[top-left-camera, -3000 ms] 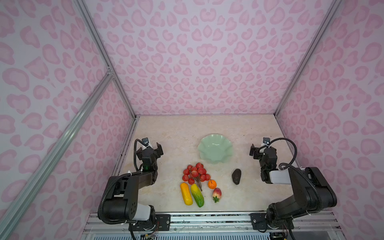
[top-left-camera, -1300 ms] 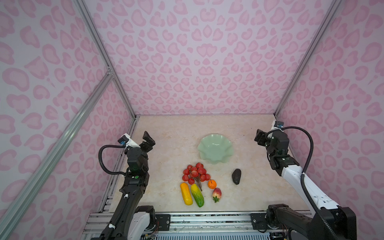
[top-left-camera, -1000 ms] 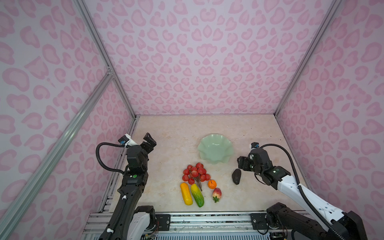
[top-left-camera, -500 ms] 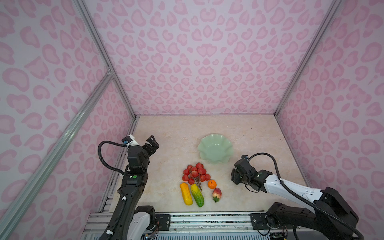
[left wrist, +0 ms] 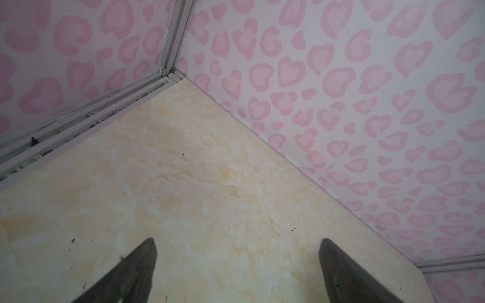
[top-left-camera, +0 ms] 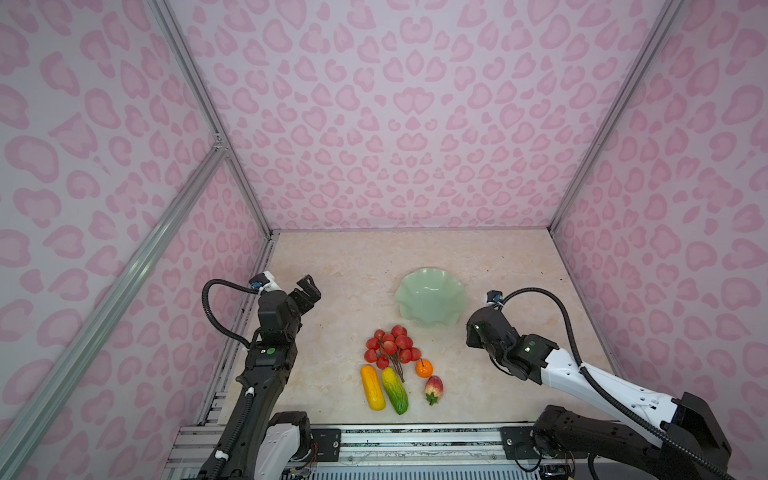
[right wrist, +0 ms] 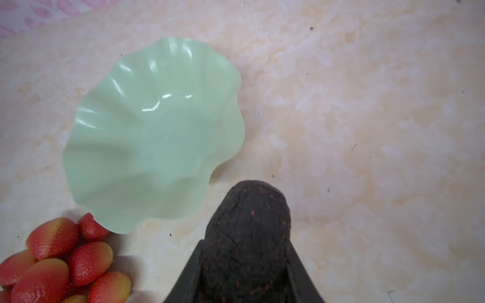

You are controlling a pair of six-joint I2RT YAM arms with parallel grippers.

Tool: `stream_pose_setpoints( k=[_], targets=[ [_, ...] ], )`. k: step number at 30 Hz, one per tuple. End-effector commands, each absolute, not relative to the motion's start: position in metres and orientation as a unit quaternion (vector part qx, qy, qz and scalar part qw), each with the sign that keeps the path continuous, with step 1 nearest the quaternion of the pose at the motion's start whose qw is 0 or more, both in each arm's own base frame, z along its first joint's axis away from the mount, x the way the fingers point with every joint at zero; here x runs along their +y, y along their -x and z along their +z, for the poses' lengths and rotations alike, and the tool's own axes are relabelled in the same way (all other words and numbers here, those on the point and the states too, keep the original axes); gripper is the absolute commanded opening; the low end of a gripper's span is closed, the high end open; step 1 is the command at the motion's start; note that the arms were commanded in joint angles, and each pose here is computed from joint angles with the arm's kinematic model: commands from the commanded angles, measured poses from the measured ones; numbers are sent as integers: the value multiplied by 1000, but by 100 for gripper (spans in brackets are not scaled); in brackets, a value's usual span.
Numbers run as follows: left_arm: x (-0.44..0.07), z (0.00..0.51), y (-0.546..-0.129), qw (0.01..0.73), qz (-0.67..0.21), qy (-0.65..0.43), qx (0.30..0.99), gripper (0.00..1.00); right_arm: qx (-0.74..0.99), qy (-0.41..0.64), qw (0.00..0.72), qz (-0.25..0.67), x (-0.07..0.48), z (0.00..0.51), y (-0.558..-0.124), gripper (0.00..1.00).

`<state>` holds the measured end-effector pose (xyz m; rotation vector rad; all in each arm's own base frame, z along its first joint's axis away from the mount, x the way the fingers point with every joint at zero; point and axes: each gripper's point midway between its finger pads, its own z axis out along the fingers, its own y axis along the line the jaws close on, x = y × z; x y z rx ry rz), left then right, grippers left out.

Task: Place and organize the fake fruits in the fruit bowl
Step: 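Grasp the dark avocado with the right gripper and carry it over the bowl, then release the avocado into the bowl while the left gripper grasps the yellow mango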

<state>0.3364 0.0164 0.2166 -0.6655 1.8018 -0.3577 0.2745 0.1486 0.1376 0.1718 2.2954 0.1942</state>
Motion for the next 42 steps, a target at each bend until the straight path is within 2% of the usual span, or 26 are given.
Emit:
stream_pose_setpoints(
  k=[1,9,19,27,30,39,42],
  targets=[
    [7,213,-339,545,-180,278,770,97,894,-26,443,63,167,167,-302,28],
    [-7,189,-328,507,-207,272,791,95,917,53,394,41,237,138,-367,33],
    [-47,143,-288,422,-282,248,825,89,939,70,334,44,257,69,-411,37],
    [-81,122,-243,365,-292,196,862,84,947,57,312,51,258,48,-418,61],
    [-90,114,-226,345,-295,187,871,82,945,46,318,64,256,58,-421,68],
    [-115,91,-190,279,-308,151,897,75,902,-2,425,78,221,150,-424,80],
    [-121,82,-181,259,-296,138,909,73,893,-14,442,80,207,163,-417,84]
  ],
)
